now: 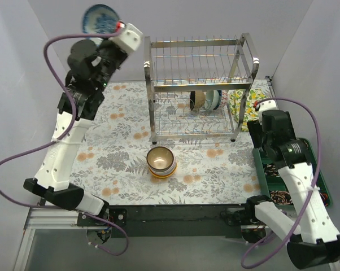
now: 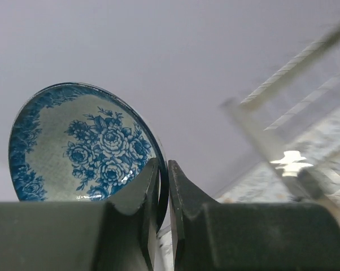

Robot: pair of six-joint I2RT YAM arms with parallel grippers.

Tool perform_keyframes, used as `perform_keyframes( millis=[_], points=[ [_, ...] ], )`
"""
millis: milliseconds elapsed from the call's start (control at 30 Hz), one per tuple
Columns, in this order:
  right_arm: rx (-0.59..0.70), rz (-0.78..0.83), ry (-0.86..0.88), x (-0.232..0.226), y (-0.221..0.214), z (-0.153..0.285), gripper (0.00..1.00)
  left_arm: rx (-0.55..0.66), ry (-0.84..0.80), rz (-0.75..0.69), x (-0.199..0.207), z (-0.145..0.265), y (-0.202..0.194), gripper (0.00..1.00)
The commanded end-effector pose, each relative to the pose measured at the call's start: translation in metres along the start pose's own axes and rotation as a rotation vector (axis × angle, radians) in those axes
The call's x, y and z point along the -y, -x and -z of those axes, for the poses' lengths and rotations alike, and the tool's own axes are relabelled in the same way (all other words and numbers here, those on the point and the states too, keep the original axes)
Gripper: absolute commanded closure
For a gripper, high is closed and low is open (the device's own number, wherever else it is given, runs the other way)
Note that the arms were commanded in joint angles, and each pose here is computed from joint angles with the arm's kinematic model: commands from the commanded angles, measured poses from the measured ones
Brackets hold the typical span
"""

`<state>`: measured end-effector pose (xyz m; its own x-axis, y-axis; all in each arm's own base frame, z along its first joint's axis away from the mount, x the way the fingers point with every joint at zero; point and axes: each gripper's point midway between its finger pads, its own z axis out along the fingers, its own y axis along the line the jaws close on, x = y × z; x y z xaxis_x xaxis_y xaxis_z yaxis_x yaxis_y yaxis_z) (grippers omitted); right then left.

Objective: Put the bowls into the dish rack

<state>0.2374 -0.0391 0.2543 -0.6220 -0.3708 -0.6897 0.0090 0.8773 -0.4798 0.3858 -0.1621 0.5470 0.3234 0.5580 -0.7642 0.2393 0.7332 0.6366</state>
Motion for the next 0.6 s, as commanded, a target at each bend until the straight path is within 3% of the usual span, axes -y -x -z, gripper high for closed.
perform_keyframes(
  millis=[0,33,100,133,200,267,333,467,567],
  points=[
    [0.030,-0.021,-0.039,0.009,0.038,-0.015,0.10,0.100,0.230,0.048,-0.067,0.022,-0.009,1.00],
    [0.044,-0.024,-0.040,0.011,0.049,-0.014,0.10,0.141,0.271,0.102,-0.078,0.028,-0.008,1.00],
    [0.019,-0.008,-0.039,0.008,0.056,-0.026,0.10,0.090,0.274,0.152,-0.073,0.018,-0.042,1.00],
    [0.009,-0.011,-0.057,0.011,0.059,-0.028,0.10,0.010,0.285,0.200,-0.080,0.007,-0.080,1.00],
    [-0.006,-0.007,-0.058,0.013,0.071,-0.031,0.10,-0.040,0.282,0.409,-0.089,-0.004,-0.111,1.00],
    [0.001,-0.009,-0.061,0.016,0.081,-0.032,0.09,-0.151,0.203,0.583,-0.075,-0.019,-0.164,1.00],
    [0.006,-0.012,-0.053,0.014,0.085,-0.034,0.09,-0.207,0.171,0.664,-0.070,-0.020,-0.202,1.00],
    [-0.017,-0.027,-0.063,0.009,0.080,-0.045,0.09,-0.202,-0.116,0.854,0.004,-0.038,-0.227,1.00],
    [-0.044,-0.064,-0.110,0.015,0.079,-0.048,0.03,-0.226,-0.209,1.045,0.036,-0.046,-0.239,1.00]
  ],
)
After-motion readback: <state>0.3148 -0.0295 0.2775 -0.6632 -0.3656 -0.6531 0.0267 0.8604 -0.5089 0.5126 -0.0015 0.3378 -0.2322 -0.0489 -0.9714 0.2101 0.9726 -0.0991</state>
